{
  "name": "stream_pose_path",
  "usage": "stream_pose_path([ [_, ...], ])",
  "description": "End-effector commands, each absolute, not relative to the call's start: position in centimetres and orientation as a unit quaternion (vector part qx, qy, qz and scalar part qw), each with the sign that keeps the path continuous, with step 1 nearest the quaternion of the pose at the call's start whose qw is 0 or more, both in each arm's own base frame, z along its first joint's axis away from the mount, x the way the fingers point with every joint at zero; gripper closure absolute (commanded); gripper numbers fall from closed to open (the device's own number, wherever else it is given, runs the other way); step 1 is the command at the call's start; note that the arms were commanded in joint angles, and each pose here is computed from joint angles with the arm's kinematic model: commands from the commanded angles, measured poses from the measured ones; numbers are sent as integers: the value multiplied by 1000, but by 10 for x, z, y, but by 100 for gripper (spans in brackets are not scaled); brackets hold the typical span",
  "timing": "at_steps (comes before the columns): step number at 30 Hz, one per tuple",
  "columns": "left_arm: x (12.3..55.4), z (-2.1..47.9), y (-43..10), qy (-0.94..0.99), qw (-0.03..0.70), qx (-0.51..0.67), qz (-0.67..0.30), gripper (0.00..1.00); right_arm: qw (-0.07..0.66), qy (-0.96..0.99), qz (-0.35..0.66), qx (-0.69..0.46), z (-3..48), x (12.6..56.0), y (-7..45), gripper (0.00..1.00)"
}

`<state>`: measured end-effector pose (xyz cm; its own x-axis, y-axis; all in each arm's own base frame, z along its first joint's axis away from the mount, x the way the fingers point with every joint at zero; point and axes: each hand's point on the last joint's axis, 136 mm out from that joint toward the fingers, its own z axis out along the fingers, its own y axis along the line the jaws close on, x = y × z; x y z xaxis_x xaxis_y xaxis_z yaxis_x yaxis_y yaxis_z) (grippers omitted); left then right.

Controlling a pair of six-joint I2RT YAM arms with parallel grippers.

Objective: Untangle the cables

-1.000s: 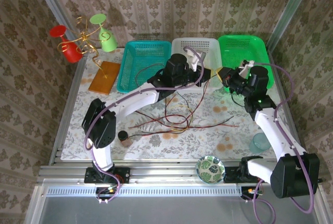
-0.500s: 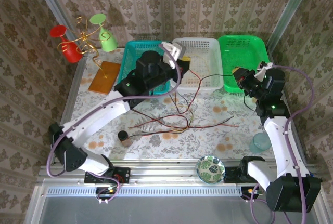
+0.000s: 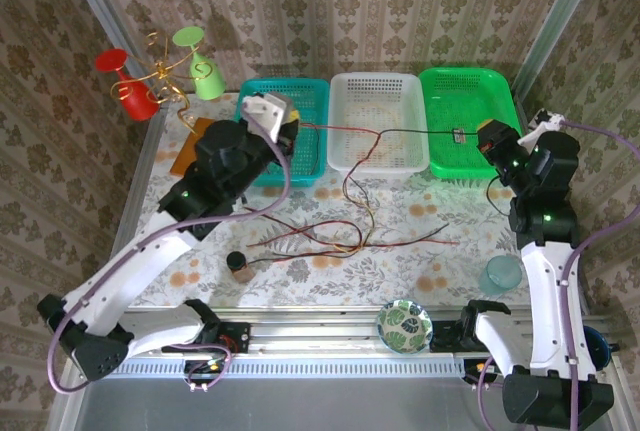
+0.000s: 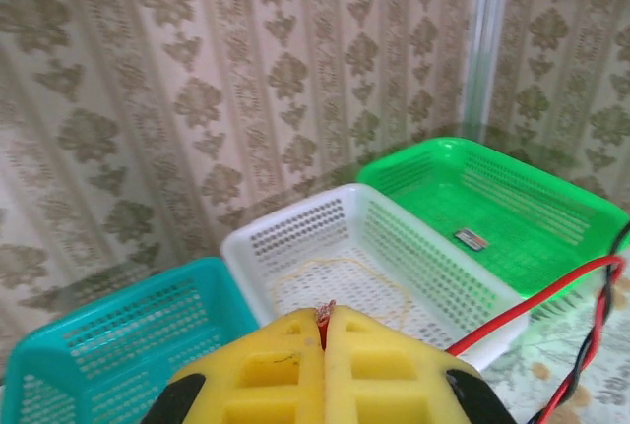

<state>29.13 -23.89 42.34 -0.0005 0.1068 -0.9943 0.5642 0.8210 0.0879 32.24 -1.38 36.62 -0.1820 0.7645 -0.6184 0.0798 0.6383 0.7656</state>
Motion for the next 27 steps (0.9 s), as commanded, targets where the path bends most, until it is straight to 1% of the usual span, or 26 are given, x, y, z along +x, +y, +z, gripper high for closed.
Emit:
stream_pose_path([
  [1,291,432,-203,686,684,219,-118,100,595,697,243,318,379,315,-37,100],
  [14,288,436,-121,698,707,108,-32,100,624,692,152,330,390,302,-66,100],
  [22,280,432,-86,703,708,65,18,100,627,693,91,344,389,292,-83,100],
  [27,274,429,-66,701,711,39,46,100,620,689,45,374,379,283,-101,100],
])
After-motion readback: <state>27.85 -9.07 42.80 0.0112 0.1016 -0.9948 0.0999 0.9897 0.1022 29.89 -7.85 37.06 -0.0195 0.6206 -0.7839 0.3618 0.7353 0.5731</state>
